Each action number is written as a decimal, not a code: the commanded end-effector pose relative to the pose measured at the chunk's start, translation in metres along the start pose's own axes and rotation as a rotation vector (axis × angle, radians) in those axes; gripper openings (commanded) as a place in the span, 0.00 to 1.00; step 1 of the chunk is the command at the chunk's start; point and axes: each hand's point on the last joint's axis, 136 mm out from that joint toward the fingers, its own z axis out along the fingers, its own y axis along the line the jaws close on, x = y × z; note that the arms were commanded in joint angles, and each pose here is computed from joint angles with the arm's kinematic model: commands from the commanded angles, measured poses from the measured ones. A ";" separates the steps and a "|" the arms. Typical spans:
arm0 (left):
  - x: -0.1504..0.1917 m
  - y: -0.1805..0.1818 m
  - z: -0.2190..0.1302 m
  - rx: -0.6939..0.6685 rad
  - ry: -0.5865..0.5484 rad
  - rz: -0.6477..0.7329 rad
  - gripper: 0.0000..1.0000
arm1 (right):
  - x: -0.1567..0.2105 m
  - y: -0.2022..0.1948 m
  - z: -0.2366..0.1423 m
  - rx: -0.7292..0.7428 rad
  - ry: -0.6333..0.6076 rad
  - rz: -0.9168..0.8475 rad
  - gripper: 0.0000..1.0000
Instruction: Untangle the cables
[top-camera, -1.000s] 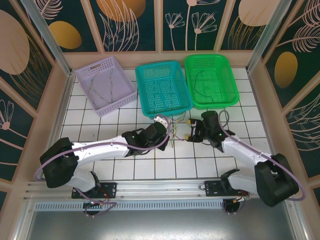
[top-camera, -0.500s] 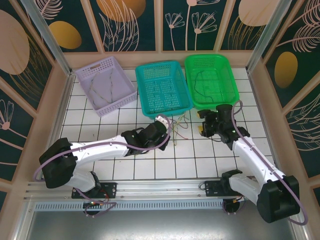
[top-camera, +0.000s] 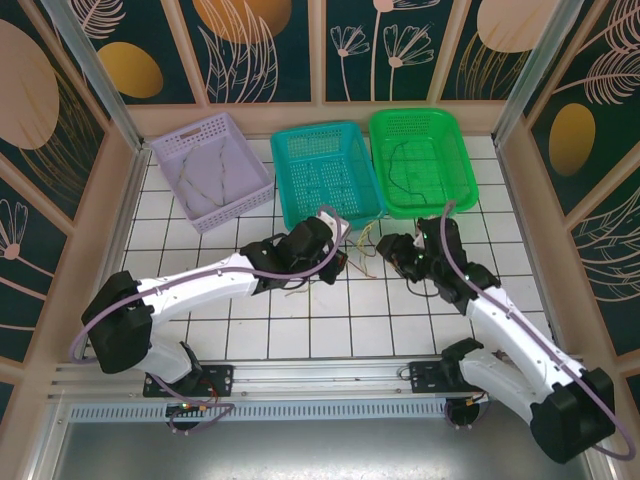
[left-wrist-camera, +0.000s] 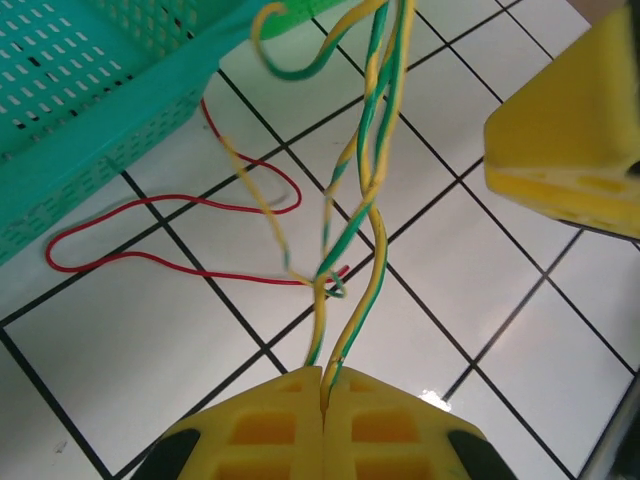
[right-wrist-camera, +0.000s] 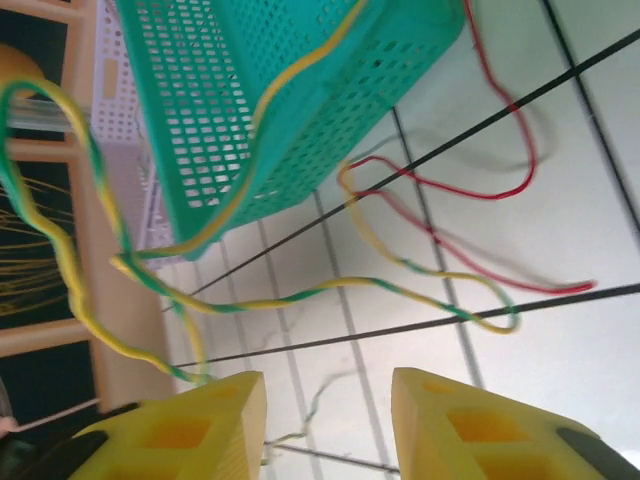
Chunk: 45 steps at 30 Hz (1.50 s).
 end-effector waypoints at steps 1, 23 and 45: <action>0.002 -0.009 -0.002 0.046 0.052 0.008 0.00 | -0.017 0.006 -0.001 -0.047 -0.147 -0.320 0.43; -0.022 -0.009 -0.014 0.050 0.036 0.015 0.00 | 0.042 0.037 0.007 -0.313 -0.248 -0.843 0.61; -0.023 -0.010 -0.015 0.052 0.028 -0.007 0.00 | 0.025 0.061 0.044 -0.243 -0.304 -0.913 0.11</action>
